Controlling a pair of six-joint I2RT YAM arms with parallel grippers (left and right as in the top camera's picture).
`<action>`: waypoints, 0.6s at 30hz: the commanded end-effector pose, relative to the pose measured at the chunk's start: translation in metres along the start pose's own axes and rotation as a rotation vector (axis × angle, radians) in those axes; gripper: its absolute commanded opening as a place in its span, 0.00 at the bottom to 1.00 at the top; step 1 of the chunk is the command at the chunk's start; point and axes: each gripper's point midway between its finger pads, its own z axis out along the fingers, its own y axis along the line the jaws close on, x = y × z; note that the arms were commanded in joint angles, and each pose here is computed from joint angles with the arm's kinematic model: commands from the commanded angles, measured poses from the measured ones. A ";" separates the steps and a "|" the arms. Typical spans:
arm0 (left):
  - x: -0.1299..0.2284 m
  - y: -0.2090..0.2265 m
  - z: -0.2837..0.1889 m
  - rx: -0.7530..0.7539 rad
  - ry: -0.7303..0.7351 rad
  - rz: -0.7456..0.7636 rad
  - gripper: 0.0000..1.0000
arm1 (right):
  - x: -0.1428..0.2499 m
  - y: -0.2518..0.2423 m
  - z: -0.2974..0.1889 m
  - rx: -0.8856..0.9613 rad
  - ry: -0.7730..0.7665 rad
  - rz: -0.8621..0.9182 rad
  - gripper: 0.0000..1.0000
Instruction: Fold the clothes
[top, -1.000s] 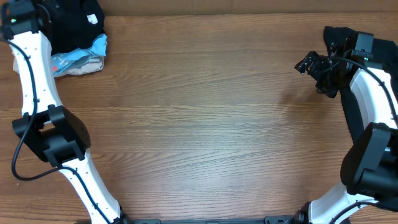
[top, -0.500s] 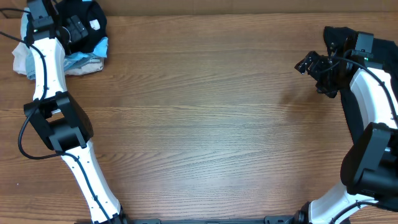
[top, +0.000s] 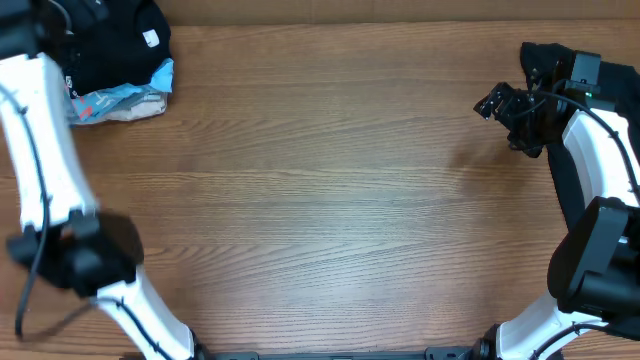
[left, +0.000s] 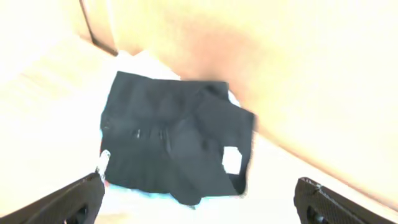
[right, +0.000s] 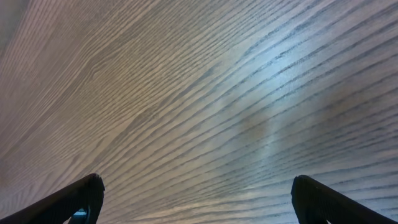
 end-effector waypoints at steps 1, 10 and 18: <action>0.005 -0.009 -0.056 0.043 0.030 -0.033 1.00 | -0.009 0.006 -0.005 -0.011 -0.024 -0.009 1.00; 0.082 -0.003 -0.135 0.003 0.310 -0.033 1.00 | -0.008 0.006 -0.005 -0.011 -0.024 -0.009 1.00; 0.116 -0.028 -0.197 0.116 0.384 0.084 1.00 | -0.009 0.006 -0.005 -0.010 -0.024 -0.009 1.00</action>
